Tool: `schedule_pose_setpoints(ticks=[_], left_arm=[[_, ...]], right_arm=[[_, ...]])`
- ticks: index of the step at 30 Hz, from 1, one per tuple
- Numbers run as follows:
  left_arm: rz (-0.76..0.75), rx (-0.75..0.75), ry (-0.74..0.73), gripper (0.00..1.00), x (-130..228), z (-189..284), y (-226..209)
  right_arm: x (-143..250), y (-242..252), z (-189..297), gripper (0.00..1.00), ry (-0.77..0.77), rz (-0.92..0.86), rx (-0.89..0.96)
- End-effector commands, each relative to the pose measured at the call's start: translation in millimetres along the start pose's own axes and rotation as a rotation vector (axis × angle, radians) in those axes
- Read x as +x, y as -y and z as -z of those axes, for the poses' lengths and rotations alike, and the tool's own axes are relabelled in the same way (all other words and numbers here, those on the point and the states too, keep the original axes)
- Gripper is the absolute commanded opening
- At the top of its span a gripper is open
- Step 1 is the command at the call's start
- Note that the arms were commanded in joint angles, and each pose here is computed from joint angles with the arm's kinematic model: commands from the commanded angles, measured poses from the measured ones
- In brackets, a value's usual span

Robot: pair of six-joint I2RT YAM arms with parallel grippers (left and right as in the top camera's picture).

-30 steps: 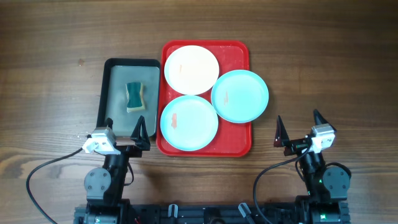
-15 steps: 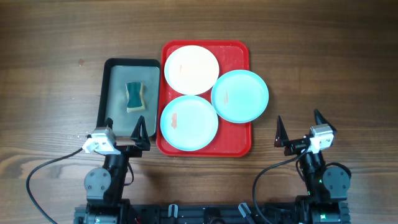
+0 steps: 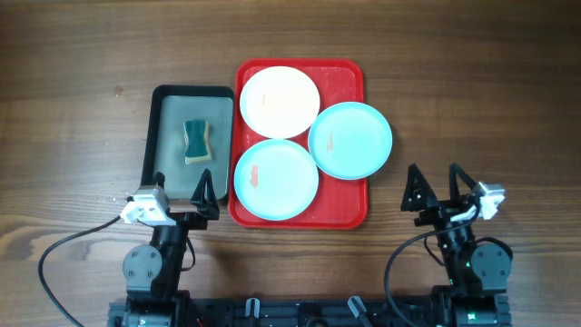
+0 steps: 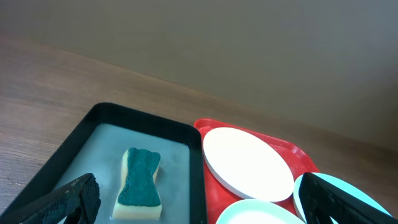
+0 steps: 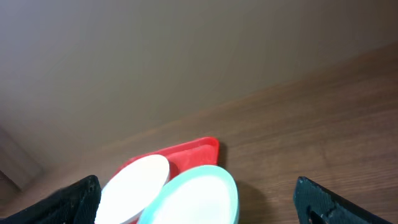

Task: Clean dirty plates on tray and stack at the side
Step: 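Move left gripper to sponge and right gripper to blue plate rim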

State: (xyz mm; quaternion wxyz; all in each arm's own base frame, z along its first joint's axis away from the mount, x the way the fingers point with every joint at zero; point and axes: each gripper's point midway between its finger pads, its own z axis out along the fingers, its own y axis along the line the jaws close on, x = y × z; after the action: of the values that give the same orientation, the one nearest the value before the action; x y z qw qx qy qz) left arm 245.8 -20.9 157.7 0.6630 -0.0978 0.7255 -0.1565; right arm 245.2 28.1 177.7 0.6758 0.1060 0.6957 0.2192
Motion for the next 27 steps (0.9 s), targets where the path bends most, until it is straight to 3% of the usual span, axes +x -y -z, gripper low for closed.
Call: schedule_pose_setpoints(ticks=[1,7,16,22,27], left_arm=[[-0.001,-0.008,-0.003,1.00,1,0,-2],[0.003,0.037,0.052,1.00,-13,1,8],[0.033,0.032,0.033,1.00,-52,13,24],[0.020,-0.008,-0.075,1.00,-104,11,43],[-0.039,-0.040,-0.283,1.00,-122,-5,56]], right_arm=[[-4,5,0,1.00,0.022,-0.090,0.026],[3,-22,2,1.00,-0.038,0.079,-0.121],[-59,-59,6,1.00,-0.097,0.140,-0.124],[-77,-89,-23,1.00,-0.363,0.094,-0.178],[-68,-92,-42,1.00,-0.652,0.057,-0.144]])
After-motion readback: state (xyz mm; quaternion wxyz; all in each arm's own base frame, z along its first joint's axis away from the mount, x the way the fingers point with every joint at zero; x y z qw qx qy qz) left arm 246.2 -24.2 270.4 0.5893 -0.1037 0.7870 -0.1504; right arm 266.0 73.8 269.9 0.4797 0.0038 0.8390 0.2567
